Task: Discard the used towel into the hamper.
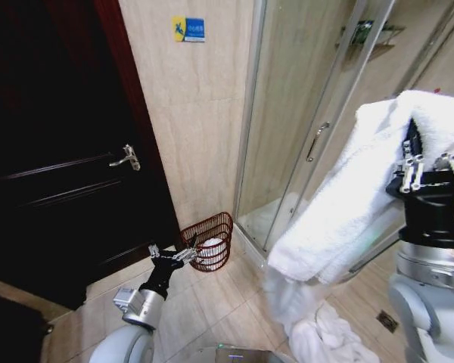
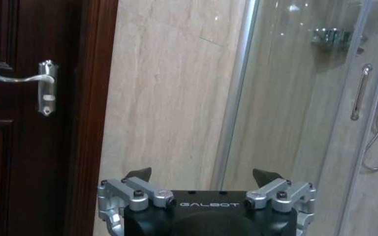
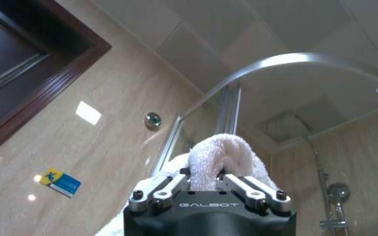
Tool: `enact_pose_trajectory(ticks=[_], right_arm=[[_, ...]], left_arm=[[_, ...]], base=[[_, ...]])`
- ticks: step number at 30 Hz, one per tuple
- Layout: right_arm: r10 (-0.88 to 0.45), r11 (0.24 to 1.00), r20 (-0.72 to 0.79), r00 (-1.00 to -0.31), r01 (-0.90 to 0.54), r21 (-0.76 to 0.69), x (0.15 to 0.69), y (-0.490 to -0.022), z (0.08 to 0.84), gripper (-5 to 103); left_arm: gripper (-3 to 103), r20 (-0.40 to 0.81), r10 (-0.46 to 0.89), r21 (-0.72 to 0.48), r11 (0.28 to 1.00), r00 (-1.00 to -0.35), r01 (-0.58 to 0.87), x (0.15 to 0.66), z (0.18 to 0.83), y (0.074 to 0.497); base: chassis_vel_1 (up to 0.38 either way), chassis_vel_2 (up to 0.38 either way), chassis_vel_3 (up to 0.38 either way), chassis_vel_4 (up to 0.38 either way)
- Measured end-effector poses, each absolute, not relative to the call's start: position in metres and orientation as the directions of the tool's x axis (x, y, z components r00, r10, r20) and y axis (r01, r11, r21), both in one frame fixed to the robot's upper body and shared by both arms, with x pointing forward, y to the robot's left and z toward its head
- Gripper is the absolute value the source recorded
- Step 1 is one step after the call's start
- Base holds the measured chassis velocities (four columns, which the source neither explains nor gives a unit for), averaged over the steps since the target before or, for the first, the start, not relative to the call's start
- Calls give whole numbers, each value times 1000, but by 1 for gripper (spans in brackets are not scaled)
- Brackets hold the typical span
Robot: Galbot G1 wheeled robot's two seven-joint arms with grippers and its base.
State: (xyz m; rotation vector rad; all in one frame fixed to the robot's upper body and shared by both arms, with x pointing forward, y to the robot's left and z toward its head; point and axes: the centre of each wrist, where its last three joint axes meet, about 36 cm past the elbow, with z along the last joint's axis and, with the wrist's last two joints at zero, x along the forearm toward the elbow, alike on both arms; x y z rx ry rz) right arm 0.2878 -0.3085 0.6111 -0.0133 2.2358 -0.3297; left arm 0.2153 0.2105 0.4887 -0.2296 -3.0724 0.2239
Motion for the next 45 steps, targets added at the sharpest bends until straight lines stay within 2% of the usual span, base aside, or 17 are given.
enact_pose_trajectory(ticks=[33, 45], right_arm=[[-129, 965, -764, -633, 96, -242, 288, -310, 613, 13], [-126, 967, -760, -638, 93, -238, 287, -311, 612, 13]], left_arm=[[100, 42, 151, -148, 979, -988, 144, 215, 489, 211], [100, 41, 151, -148, 979, -988, 144, 215, 489, 211]], base=[[85, 82, 75, 80], [0, 0, 0, 0]])
